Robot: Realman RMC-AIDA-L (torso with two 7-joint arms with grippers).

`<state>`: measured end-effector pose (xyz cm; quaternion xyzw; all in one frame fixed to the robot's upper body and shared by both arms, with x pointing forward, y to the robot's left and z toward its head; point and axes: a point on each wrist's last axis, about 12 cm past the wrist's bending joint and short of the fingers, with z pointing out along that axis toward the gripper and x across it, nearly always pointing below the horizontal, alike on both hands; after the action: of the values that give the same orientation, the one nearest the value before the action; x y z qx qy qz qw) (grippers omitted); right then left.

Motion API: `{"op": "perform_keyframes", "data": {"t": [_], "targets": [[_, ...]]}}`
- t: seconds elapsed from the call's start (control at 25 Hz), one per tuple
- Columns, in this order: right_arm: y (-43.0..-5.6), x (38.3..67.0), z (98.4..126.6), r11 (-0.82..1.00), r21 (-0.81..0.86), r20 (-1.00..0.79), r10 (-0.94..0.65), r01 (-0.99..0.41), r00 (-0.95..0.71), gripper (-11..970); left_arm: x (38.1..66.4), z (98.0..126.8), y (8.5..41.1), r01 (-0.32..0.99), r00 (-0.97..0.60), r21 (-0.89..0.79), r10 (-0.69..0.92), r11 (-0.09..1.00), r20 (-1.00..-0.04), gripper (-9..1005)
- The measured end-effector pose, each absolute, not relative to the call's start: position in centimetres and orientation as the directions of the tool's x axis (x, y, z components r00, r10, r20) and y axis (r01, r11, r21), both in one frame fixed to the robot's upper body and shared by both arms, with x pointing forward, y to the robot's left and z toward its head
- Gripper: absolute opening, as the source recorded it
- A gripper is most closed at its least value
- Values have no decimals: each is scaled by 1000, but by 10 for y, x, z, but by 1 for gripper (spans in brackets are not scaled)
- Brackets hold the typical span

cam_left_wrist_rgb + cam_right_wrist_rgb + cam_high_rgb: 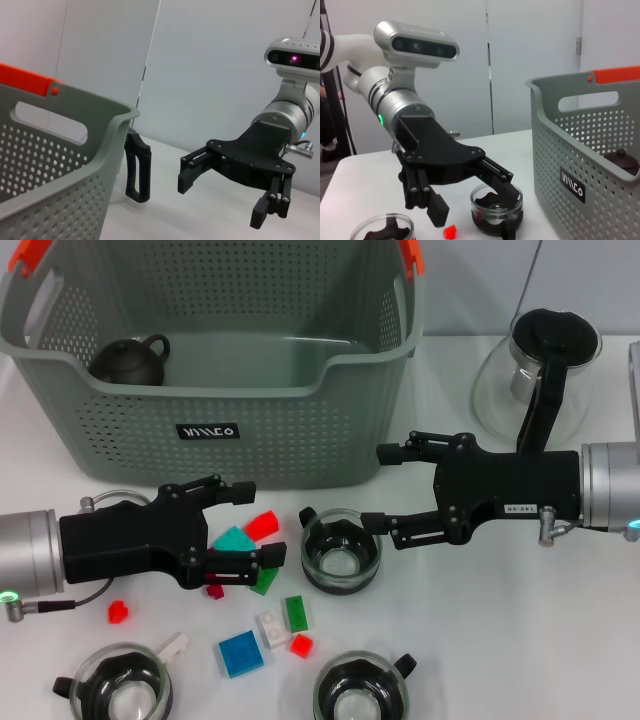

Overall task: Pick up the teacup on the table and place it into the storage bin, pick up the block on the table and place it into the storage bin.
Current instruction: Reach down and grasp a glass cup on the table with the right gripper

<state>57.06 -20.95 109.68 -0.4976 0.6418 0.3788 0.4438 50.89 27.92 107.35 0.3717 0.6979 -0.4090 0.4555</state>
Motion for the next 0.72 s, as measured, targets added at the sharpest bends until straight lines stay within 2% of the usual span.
{"op": "perform_keyframes", "data": {"t": [0.48,0.72], "targets": [[-206,572,1098,189,4,-944,-324,-982,-66,926,507,1073,279,892,-308,-235,139,386,-941,950],[-203,578,1109,122,-10,-899,-435,-992,-45,926,506,1073,280,891,-312,-239,136,387,-940,950]]}}
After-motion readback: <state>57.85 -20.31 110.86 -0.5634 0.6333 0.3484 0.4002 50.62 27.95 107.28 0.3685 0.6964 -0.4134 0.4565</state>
